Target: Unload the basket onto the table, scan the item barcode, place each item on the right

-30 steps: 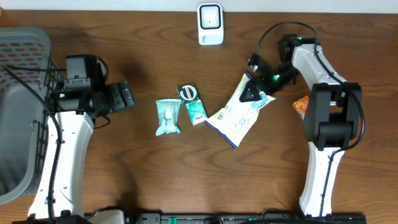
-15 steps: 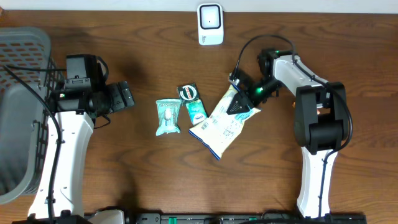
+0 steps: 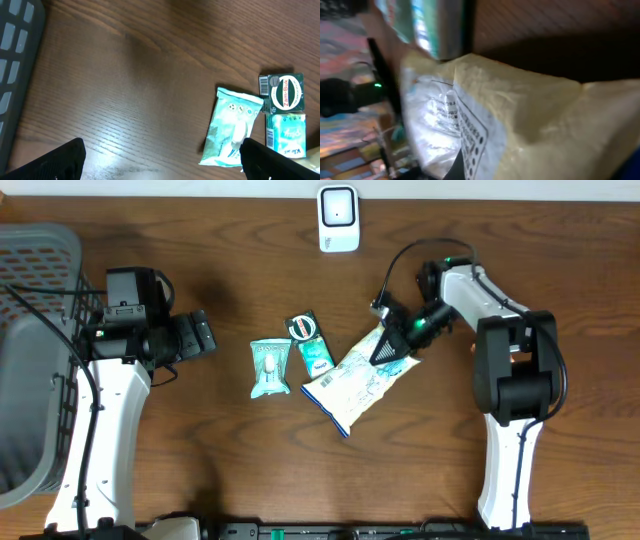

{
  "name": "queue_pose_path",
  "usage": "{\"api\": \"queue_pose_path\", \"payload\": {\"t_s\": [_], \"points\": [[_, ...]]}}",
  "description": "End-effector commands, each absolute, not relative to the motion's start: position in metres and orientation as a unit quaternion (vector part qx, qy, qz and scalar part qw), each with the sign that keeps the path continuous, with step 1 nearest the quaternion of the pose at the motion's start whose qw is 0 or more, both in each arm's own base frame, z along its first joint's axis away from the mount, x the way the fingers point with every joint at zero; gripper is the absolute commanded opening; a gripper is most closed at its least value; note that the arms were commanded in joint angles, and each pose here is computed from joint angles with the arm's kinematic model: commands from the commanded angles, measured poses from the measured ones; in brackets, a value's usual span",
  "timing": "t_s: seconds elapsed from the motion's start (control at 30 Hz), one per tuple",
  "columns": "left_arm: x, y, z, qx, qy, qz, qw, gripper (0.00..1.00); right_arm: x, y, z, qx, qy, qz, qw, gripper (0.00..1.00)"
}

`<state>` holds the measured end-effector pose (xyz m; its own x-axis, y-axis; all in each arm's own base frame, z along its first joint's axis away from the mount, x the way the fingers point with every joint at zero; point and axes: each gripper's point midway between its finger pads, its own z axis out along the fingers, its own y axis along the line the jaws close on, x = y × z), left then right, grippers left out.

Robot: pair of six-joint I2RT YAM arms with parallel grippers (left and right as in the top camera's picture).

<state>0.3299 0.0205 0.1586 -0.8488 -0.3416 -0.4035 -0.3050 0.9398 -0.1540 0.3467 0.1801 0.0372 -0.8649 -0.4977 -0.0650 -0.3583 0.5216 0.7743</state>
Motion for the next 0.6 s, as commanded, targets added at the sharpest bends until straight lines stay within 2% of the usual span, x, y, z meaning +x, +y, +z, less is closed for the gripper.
{"api": "queue_pose_path", "payload": {"t_s": [0.0, 0.13, 0.27, 0.57], "points": [[0.332, 0.022, 0.161, -0.164, 0.961, -0.039, 0.221, 0.98, 0.374, 0.179, 0.107, 0.224, -0.847, -0.483, -0.006, 0.01], [0.332, 0.022, 0.161, -0.164, 0.961, -0.04, 0.221, 0.98, 0.379, 0.161, 0.158, 0.201, -0.848, -0.486, -0.057, 0.01], [0.332, 0.022, 0.161, -0.164, 0.961, -0.04, 0.221, 0.98, 0.381, 0.143, 0.163, 0.158, -0.869, -0.466, -0.052, 0.01], [0.332, 0.022, 0.161, -0.164, 0.961, -0.04, 0.221, 0.98, 0.381, 0.112, 0.056, 0.007, -0.94, -0.34, 0.009, 0.01]]}}
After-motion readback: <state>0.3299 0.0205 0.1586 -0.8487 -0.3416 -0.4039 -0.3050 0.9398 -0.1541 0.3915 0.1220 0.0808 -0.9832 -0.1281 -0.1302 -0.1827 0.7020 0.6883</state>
